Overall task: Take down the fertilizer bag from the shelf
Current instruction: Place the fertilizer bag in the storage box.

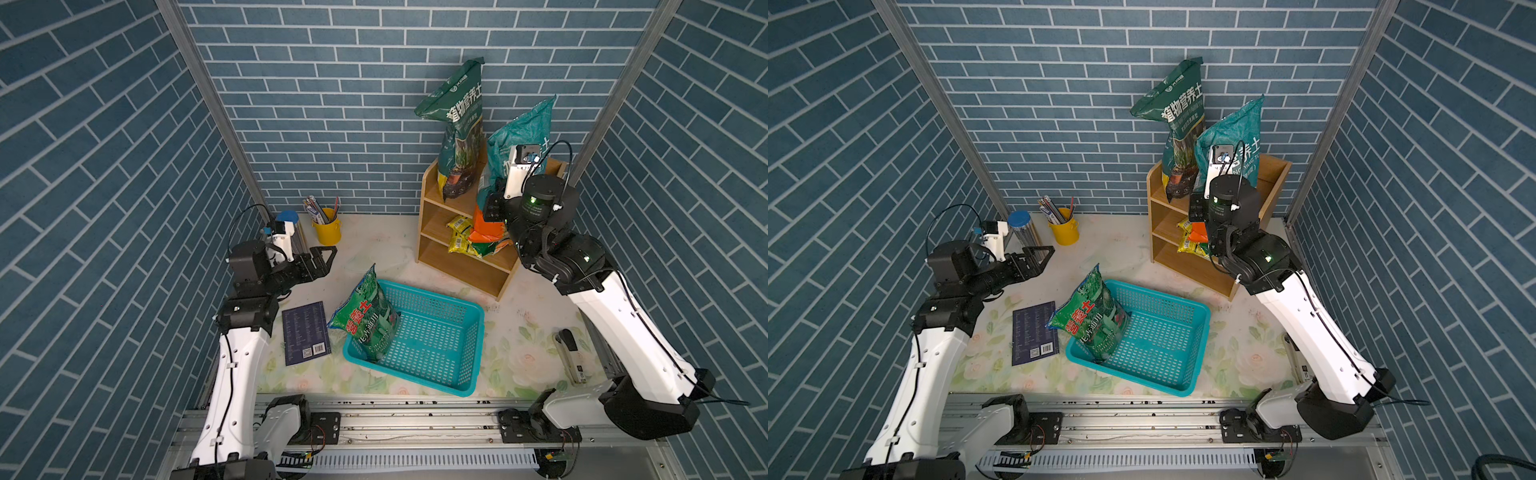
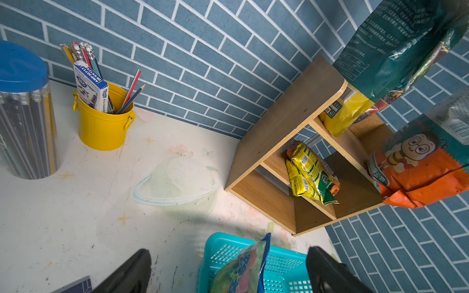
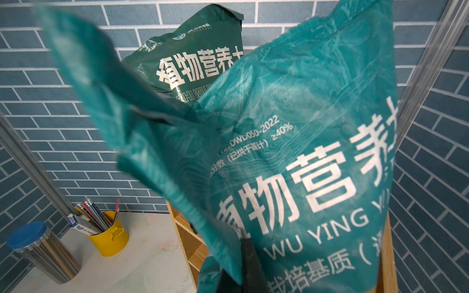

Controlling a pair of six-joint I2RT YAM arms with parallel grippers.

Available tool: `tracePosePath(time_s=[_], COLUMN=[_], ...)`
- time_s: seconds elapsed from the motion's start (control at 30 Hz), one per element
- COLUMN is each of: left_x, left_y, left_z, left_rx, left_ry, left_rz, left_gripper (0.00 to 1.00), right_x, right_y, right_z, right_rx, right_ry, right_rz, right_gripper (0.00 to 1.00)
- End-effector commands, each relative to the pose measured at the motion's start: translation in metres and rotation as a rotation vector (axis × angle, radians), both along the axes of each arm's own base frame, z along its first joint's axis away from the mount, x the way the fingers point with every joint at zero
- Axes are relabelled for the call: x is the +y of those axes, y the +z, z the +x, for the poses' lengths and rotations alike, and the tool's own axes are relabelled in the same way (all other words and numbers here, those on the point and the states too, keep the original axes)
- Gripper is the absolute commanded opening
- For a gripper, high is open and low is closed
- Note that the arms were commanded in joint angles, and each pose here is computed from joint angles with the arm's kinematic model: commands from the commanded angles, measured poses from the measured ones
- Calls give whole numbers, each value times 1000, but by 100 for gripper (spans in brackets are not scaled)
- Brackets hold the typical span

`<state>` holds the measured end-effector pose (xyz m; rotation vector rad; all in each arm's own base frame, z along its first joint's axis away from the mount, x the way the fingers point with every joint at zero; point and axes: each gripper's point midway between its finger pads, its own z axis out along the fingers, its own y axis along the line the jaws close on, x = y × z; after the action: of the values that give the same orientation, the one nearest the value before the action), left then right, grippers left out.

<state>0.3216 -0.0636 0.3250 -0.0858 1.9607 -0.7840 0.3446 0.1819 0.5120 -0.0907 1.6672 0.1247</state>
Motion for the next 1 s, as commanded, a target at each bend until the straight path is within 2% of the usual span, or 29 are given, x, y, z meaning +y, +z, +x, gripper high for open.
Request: tracePosePath(time_s=[0.0, 0.13, 0.27, 0.47, 0.97], left_x=[-1, -2, -2, -3, -3], left_y=[2, 2, 1, 0, 0], left_z=[-1, -1, -1, 0, 0], left_rx=[-20, -20, -18, -15, -15], left_ry=[-11, -15, -17, -23, -22], left_rz=[-7, -11, -17, -24, -23], left_gripper=[100, 100, 100, 100, 100], right_x=[14, 30, 49, 66, 119], right_y=[-13, -9, -18, -30, -49], right_z=[3, -14, -57, -102, -130], right_rx=[35, 3, -6, -40, -13], right_ry=[65, 90, 103, 221, 331], right_rz=[23, 16, -50, -37, -73], right_gripper=[0, 0, 0, 0, 0])
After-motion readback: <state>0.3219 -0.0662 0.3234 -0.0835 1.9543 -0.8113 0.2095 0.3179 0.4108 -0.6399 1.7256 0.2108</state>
